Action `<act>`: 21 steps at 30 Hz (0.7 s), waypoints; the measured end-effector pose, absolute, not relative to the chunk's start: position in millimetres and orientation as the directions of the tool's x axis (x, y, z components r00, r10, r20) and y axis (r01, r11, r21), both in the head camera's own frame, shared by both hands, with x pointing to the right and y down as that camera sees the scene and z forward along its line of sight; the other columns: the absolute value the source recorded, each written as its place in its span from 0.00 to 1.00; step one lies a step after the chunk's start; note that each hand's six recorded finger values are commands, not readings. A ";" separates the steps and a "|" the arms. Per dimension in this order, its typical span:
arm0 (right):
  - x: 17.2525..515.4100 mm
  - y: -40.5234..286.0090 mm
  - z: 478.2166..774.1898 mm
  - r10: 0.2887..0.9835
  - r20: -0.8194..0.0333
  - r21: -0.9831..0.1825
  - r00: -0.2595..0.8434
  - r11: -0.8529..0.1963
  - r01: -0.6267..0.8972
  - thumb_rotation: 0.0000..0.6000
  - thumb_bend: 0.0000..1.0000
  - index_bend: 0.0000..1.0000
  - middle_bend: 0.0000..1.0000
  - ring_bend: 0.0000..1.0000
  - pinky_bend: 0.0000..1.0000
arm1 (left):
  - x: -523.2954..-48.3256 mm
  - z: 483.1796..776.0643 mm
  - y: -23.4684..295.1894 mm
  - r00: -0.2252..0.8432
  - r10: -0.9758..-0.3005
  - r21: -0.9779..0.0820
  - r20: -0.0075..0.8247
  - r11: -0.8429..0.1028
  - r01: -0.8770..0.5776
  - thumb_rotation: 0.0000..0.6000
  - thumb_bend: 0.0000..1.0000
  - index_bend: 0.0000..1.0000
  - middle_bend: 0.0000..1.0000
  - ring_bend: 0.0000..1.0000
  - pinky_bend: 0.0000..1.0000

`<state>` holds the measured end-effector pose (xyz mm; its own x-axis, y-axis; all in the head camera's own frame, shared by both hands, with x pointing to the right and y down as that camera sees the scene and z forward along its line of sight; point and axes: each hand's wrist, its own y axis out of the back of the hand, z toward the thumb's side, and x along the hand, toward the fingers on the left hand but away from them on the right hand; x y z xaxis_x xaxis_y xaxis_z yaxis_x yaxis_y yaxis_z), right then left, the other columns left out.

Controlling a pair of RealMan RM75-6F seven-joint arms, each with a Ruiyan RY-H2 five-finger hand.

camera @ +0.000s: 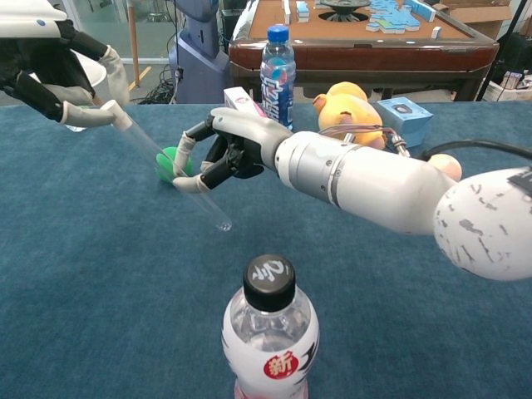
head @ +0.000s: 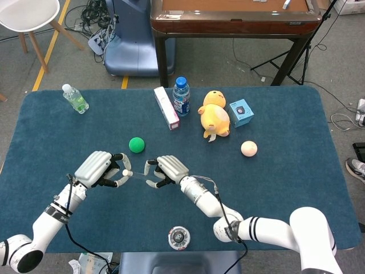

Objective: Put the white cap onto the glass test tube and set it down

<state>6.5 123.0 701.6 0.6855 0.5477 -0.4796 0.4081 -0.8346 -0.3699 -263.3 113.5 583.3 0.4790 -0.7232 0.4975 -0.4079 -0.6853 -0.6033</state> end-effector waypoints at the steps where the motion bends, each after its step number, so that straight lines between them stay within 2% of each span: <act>1: 6.5 122.9 701.7 0.548 -0.480 -0.369 0.685 -0.835 0.409 1.00 0.51 0.76 1.00 1.00 0.99 | -263.3 583.5 113.4 0.479 -0.724 -0.603 0.497 -0.685 -0.409 1.00 0.29 0.53 1.00 1.00 0.98; 7: 6.6 122.6 702.1 0.547 -0.481 -0.367 0.685 -0.835 0.410 1.00 0.51 0.76 1.00 1.00 0.99 | -263.3 584.6 113.9 0.478 -0.724 -0.602 0.497 -0.684 -0.411 1.00 0.29 0.52 1.00 1.00 0.98; 14: 13.1 118.8 701.7 0.538 -0.495 -0.393 0.683 -0.839 0.376 1.00 0.51 0.76 1.00 1.00 0.99 | -266.4 582.6 112.5 0.479 -0.727 -0.602 0.492 -0.681 -0.416 1.00 0.29 0.30 1.00 1.00 0.98; 21: 31.6 105.8 697.9 0.536 -0.522 -0.473 0.664 -0.829 0.297 1.00 0.51 0.76 1.00 1.00 0.99 | -281.9 582.4 108.4 0.449 -0.743 -0.619 0.496 -0.665 -0.418 1.00 0.29 0.28 1.00 1.00 0.98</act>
<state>31.6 105.8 697.9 0.6639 0.5358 -0.5217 0.2974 -0.8292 -0.4732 -281.9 108.4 582.4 0.4490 -0.7435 0.4956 -0.4183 -0.6651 -0.6187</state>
